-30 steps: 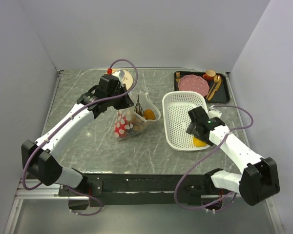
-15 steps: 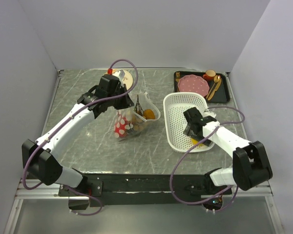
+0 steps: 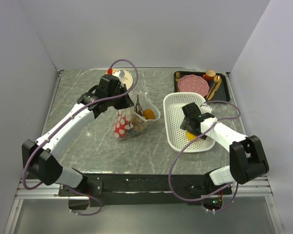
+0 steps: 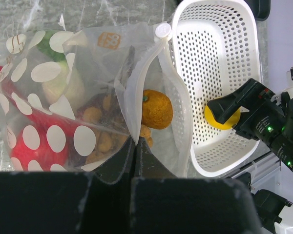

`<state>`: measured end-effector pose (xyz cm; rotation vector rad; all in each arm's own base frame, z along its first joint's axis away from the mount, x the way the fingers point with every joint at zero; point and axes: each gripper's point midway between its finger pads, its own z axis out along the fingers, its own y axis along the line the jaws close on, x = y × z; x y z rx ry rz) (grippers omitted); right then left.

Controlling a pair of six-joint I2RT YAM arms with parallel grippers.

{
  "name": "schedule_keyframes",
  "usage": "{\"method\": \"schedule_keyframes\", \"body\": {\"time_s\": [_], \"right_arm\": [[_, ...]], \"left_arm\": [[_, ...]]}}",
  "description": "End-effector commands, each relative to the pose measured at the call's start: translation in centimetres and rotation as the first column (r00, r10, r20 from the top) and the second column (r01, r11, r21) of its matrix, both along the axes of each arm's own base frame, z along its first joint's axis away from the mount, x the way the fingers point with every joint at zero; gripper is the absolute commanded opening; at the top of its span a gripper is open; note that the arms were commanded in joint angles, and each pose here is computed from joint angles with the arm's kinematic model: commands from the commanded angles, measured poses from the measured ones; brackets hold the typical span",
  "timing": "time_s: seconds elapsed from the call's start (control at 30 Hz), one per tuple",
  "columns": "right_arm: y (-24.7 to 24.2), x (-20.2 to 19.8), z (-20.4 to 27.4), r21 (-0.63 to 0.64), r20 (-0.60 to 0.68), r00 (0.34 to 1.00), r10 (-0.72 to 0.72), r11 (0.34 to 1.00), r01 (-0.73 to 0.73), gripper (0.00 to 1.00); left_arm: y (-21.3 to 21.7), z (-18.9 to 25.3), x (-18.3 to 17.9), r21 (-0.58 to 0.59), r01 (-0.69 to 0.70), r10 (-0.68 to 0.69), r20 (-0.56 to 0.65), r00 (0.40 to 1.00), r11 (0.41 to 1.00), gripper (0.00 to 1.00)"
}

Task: Place the food in the zip-top bag and seal the zipper
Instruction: Pick up the fake fruit from the bin.

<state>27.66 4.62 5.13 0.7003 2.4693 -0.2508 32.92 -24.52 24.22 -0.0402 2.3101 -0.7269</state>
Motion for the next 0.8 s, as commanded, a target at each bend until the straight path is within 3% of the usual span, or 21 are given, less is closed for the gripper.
{"method": "schedule_keyframes", "body": {"time_s": [0.0, 0.37, 0.53, 0.67, 0.77], "right_arm": [[0.0, 1.7, 0.9, 0.005, 0.046, 0.999, 0.000, 1.000, 0.000, 0.98], [0.6, 1.4, -0.2, 0.052, 0.032, 0.999, 0.025, 0.998, -0.027, 0.72], [1.2, 1.7, 0.5, 0.084, 0.064, 0.997, 0.048, 0.995, -0.053, 0.55], [1.7, 2.3, 2.2, 0.103, 0.103, 0.992, 0.067, 0.992, -0.077, 0.54], [2.9, 3.5, 5.6, 0.157, 0.216, 0.971, 0.102, 0.978, -0.138, 0.54]], "left_arm": [[-0.2, 2.1, 0.4, -0.028, 0.012, -0.010, 0.061, 0.998, 1.000, 0.01], [-0.1, 2.2, 0.4, -0.017, 0.013, -0.012, 0.063, 0.998, 1.000, 0.01], [0.0, 2.0, 0.3, -0.020, 0.010, -0.009, 0.061, 0.998, 1.000, 0.01], [0.1, 2.1, 0.2, -0.021, 0.006, -0.004, 0.064, 0.998, 1.000, 0.01], [0.2, 2.3, 0.2, -0.018, 0.005, -0.004, 0.068, 0.998, 1.000, 0.01]]}}
